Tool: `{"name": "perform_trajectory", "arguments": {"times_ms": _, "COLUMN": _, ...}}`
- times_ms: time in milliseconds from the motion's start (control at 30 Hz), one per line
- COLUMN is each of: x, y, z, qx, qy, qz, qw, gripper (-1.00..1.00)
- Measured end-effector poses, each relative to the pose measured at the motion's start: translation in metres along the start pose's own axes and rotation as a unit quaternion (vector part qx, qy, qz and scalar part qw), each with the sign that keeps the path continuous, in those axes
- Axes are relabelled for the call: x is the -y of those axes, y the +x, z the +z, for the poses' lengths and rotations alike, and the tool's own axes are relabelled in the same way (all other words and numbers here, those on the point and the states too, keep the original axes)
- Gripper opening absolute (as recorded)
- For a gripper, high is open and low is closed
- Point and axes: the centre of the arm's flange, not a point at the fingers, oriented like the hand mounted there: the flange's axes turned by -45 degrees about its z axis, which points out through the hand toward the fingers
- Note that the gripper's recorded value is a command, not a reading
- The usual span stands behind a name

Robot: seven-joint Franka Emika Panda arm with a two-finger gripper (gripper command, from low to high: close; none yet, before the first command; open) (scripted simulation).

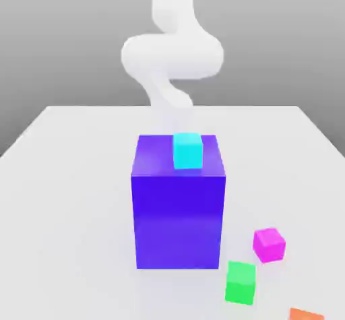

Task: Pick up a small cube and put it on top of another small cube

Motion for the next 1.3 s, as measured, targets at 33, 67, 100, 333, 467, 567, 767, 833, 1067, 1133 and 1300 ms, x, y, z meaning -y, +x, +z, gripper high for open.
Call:
{"name": "perform_trajectory", "arguments": {"times_ms": 33, "x": 0.007, "y": -0.003, "z": 0.021, "qx": 0.013, "qy": 0.012, "qz": -0.028, "qw": 0.999, "gripper": 0.0}}
{"name": "perform_trajectory", "arguments": {"times_ms": 67, "x": 0.014, "y": -0.007, "z": 0.041, "qx": 0.025, "qy": 0.024, "qz": -0.056, "qw": 0.998, "gripper": 0.0}}
{"name": "perform_trajectory", "arguments": {"times_ms": 100, "x": 0.021, "y": -0.011, "z": 0.06, "qx": 0.037, "qy": 0.035, "qz": -0.083, "qw": 0.995, "gripper": 0.0}}
{"name": "perform_trajectory", "arguments": {"times_ms": 333, "x": 0.083, "y": -0.063, "z": 0.177, "qx": 0.108, "qy": 0.113, "qz": -0.268, "qw": 0.95, "gripper": 0.0}}
{"name": "perform_trajectory", "arguments": {"times_ms": 467, "x": 0.121, "y": -0.109, "z": 0.232, "qx": 0.141, "qy": 0.156, "qz": -0.372, "qw": 0.904, "gripper": 0.0}}
{"name": "perform_trajectory", "arguments": {"times_ms": 567, "x": 0.148, "y": -0.15, "z": 0.265, "qx": 0.163, "qy": 0.186, "qz": -0.446, "qw": 0.86, "gripper": 0.0}}
{"name": "perform_trajectory", "arguments": {"times_ms": 767, "x": 0.194, "y": -0.242, "z": 0.313, "qx": 0.199, "qy": 0.241, "qz": -0.589, "qw": 0.746, "gripper": 0.0}}
{"name": "perform_trajectory", "arguments": {"times_ms": 833, "x": 0.204, "y": -0.275, "z": 0.324, "qx": 0.208, "qy": 0.257, "qz": -0.632, "qw": 0.701, "gripper": 0.0}}
{"name": "perform_trajectory", "arguments": {"times_ms": 1067, "x": 0.211, "y": -0.349, "z": 0.367, "qx": 0.224, "qy": 0.277, "qz": -0.693, "qw": 0.626, "gripper": 0.0}}
{"name": "perform_trajectory", "arguments": {"times_ms": 1133, "x": 0.212, "y": -0.364, "z": 0.382, "qx": 0.225, "qy": 0.279, "qz": -0.693, "qw": 0.626, "gripper": 0.0}}
{"name": "perform_trajectory", "arguments": {"times_ms": 1300, "x": 0.212, "y": -0.369, "z": 0.386, "qx": 0.225, "qy": 0.28, "qz": -0.693, "qw": 0.626, "gripper": -1.0}}
